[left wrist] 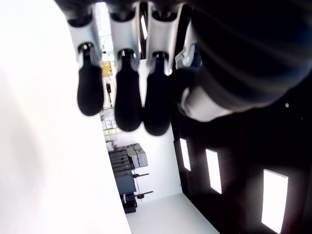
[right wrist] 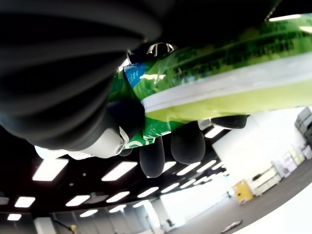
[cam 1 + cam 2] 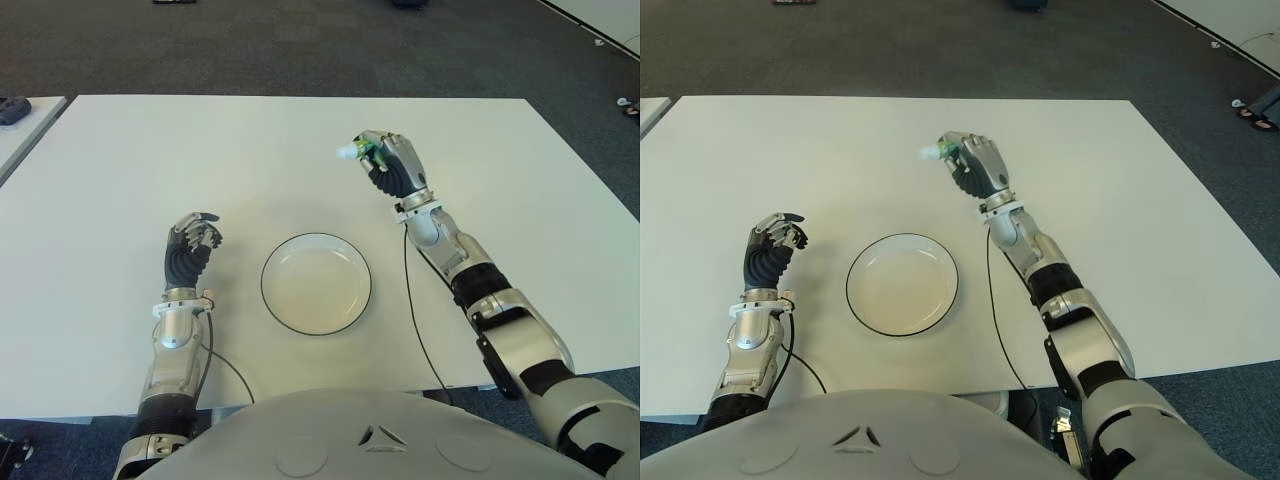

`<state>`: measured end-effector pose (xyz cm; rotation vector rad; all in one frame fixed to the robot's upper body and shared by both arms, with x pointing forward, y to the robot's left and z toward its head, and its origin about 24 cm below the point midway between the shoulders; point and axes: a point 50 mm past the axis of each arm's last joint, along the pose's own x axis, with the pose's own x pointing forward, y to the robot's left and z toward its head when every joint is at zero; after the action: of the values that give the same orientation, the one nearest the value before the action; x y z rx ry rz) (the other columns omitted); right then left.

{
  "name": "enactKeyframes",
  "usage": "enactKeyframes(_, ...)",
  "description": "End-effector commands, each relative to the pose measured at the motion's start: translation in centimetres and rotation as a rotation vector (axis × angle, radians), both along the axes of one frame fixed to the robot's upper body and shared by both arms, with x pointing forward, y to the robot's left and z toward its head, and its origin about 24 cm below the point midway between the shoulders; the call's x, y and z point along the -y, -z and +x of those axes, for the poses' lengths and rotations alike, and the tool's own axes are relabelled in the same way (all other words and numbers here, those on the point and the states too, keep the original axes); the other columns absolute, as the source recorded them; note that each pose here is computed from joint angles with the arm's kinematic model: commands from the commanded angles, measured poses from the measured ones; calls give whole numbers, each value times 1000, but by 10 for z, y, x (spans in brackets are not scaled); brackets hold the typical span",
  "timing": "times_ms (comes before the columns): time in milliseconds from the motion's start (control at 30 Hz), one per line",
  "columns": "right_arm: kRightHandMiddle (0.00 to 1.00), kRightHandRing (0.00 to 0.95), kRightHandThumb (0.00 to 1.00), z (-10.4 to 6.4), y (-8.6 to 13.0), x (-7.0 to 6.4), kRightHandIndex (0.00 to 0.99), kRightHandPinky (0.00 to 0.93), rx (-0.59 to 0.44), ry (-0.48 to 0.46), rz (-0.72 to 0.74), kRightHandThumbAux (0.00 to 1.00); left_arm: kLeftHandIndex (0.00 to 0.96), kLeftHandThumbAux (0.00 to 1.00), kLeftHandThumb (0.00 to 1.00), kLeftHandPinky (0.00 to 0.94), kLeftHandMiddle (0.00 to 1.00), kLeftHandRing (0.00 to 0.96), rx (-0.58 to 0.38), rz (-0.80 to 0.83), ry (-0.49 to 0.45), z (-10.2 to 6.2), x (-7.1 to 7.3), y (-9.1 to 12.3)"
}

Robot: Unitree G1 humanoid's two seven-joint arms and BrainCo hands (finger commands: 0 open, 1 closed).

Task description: Put the toothpaste on the table into the plate.

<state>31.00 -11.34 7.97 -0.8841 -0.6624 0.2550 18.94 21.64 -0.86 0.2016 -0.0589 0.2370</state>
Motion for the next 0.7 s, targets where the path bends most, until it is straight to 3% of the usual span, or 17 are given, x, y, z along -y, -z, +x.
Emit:
enactKeyframes(33,556,876,850,-15,-1,-8,397,876,2,-97,-37,680,430,718,691,598,650,634,-1,20,0,4,1,1)
enactKeyframes(433,548,853,848,-54,2,-27,399,843,-103,-371,-134,679,433,718,692,604,659,640,-34,41,-14,6,-1,4)
enactKeyframes(700,549,852,850,-68,22,-41,401,862,-141,-452,-231,678,434,718,694,598,656,633,-32,51,-18,6,-1,2)
